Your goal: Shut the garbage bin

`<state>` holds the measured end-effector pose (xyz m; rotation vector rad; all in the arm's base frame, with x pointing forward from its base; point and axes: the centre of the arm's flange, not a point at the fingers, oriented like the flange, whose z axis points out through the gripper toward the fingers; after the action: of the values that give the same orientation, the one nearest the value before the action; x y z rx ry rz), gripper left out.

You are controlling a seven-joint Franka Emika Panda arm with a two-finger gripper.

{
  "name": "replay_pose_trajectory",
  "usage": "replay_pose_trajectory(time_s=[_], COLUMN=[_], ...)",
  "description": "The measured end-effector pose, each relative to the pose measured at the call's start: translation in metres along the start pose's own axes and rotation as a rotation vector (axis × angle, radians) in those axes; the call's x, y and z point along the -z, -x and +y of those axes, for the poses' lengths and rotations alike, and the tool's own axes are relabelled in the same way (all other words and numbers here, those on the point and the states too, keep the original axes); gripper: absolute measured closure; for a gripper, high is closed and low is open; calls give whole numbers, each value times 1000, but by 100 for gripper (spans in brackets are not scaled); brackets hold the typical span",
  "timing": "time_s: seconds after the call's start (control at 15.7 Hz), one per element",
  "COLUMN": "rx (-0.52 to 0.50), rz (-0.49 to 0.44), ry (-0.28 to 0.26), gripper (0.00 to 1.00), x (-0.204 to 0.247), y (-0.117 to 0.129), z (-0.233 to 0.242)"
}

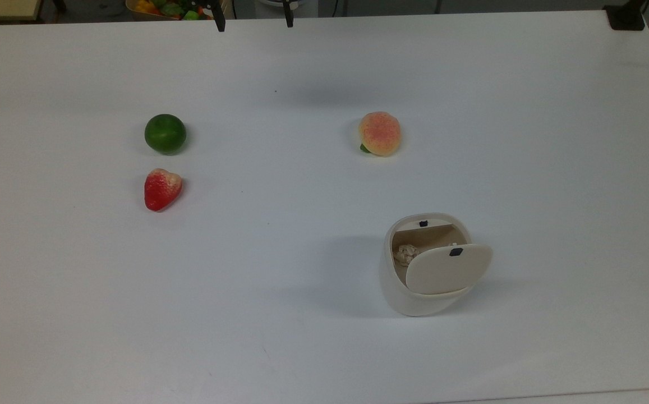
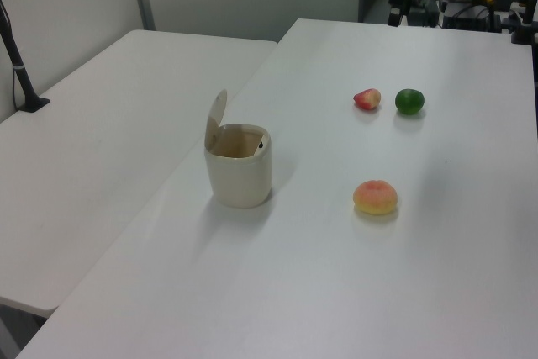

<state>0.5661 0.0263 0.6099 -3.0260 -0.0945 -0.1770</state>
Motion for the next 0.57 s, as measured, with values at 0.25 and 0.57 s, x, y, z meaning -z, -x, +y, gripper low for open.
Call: replay_pose_trajectory(time_s=[0.25, 0.57], rx=[48, 52], rz=[3, -7], ry=[1, 0], gripper=[0, 1], x=[2, 5], y=[0, 1], z=[0, -1])
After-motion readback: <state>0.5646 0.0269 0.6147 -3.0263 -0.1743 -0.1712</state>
